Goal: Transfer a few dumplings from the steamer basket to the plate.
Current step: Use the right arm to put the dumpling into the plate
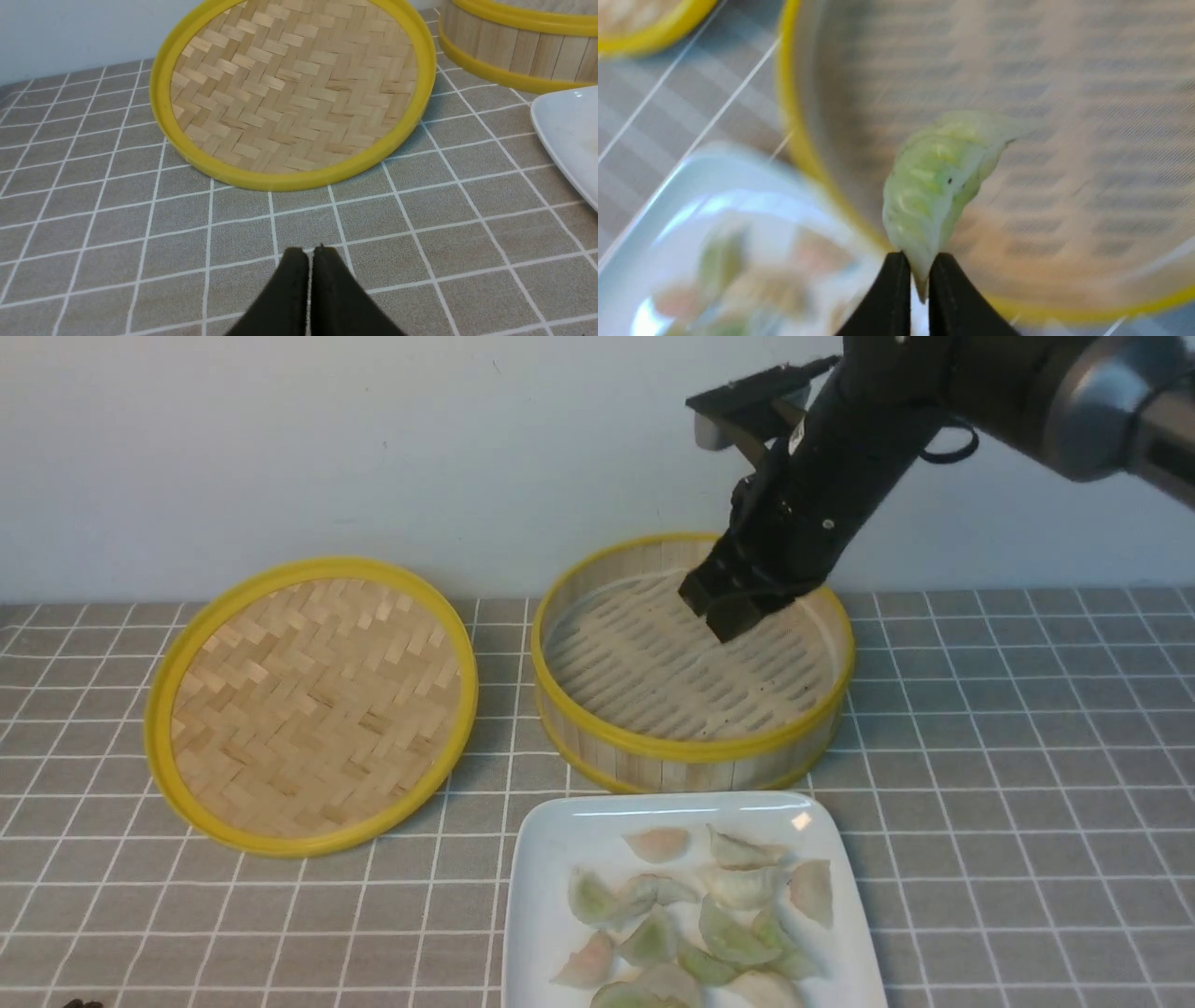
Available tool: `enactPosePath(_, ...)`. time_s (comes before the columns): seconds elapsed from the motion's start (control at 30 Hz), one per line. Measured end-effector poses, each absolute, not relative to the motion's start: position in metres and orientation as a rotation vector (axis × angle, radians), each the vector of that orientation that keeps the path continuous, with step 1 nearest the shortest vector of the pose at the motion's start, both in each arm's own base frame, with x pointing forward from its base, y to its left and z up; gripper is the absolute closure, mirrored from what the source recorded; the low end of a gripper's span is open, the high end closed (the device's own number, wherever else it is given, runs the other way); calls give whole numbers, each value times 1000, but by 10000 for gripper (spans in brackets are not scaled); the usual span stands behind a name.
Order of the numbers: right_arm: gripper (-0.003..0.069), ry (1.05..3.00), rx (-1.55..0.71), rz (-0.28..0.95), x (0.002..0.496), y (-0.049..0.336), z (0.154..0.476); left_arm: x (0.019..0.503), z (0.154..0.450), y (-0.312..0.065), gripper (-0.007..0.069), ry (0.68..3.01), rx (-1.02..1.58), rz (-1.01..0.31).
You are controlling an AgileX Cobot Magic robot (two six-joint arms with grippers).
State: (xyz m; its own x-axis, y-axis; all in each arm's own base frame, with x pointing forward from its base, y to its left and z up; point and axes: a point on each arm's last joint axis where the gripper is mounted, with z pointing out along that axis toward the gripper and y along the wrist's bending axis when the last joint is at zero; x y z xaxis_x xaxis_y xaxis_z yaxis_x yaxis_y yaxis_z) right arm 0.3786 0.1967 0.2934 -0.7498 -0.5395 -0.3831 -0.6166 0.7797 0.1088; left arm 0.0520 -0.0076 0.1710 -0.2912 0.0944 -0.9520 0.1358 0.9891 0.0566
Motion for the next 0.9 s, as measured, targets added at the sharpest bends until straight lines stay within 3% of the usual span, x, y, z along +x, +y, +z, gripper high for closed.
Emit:
enactPosePath(0.1,636,2713,-991,366,321,200,282,52,171,-8,630,1869,167,-41)
enactPosePath(0.27,636,2714,-1073,398,268,205,262,52,171,-8,630,1869,167,-41)
enactPosePath(0.47,628,2684,-1045,409,253,210,235,52,171,-8,630,1869,167,-41)
enactPosePath(0.7,468,2684,-1008,418,257,213,223,52,171,-8,630,1869,167,-41)
enactPosePath(0.77,351,2677,-1000,421,258,213,223,52,171,-8,630,1869,167,-41)
enactPosePath(0.9,285,2695,-960,409,255,210,233,52,171,-8,630,1869,167,-41)
